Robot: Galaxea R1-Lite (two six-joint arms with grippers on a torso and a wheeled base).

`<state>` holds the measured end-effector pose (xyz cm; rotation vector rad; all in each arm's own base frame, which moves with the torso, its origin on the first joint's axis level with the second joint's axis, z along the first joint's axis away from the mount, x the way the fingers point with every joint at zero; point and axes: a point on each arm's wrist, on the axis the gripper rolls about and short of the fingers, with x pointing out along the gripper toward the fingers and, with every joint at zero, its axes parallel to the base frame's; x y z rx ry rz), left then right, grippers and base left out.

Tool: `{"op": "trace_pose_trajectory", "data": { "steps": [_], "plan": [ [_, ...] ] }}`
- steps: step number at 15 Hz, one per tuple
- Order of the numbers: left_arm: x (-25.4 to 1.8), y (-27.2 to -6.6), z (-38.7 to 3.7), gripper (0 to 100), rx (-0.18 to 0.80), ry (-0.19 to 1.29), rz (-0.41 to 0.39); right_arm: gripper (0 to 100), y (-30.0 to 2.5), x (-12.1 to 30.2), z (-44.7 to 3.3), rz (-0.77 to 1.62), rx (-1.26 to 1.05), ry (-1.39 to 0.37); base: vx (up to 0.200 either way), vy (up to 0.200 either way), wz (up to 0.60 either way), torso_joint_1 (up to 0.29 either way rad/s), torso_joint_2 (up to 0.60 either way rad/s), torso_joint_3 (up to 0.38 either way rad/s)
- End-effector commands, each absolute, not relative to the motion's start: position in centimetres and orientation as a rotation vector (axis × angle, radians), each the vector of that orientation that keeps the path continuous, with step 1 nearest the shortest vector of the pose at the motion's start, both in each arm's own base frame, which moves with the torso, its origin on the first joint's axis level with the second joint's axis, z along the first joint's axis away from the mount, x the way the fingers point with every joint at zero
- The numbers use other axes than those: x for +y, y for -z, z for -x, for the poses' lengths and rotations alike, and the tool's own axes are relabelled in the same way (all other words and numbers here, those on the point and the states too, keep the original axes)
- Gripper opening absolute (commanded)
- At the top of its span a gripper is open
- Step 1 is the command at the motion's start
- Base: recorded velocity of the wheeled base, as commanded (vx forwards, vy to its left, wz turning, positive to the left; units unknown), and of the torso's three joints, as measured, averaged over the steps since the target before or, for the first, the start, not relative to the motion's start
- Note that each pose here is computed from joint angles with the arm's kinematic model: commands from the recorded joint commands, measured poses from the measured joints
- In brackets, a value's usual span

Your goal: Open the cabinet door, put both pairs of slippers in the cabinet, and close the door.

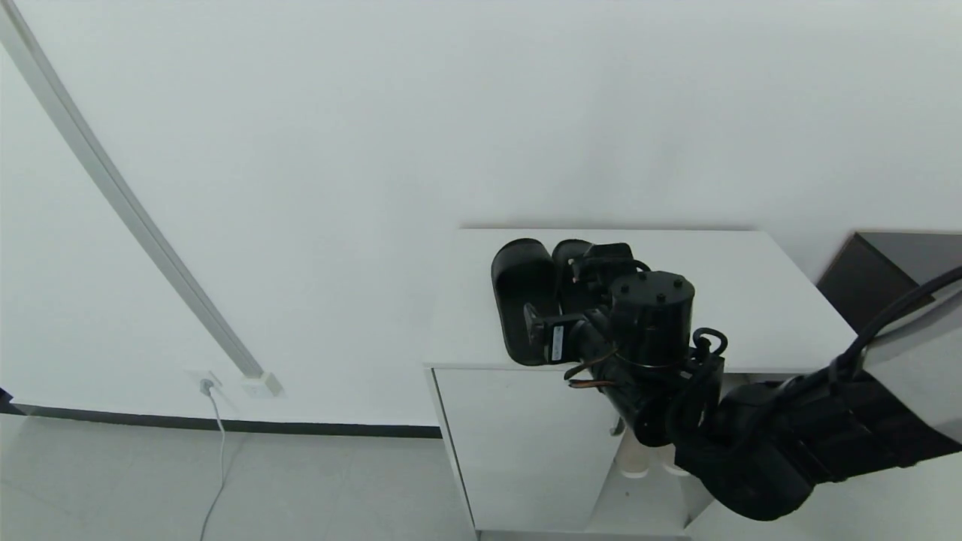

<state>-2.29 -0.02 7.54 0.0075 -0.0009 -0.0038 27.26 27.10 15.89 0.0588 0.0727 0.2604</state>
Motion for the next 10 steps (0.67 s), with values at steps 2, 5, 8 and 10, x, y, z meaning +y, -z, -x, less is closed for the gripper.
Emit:
{"op": "trace_pose_trajectory", "data": {
  "steps": [2, 5, 8, 10],
  "plan": [
    [0.0, -7.5, 2.3, 0, 0.0, 0.003, -0.008, 100, -13.7, 28.0, -29.4, -0.026, 0.088, -0.239, 0.0, 0.0, 0.0, 0.0, 0.0, 0.0],
    [0.0, -7.5, 2.3, 0, 0.0, 0.003, -0.006, 100, -13.4, 28.4, -32.5, -0.046, 0.056, -0.196, 0.0, 0.0, 0.0, 0.0, 0.0, 0.0],
    [0.0, -7.5, 2.3, 0, 0.0, 0.003, -0.006, 100, -13.5, 28.4, -34.0, -0.017, 0.044, -0.177, 0.0, 0.0, 0.0, 0.0, 0.0, 0.0],
    [0.0, -7.5, 2.3, 0, 0.0, 0.005, -0.008, 100, -14.0, 28.7, -34.6, -0.011, 0.05, -0.175, 0.0, 0.0, 0.0, 0.0, 0.0, 0.0]
  ]
}}
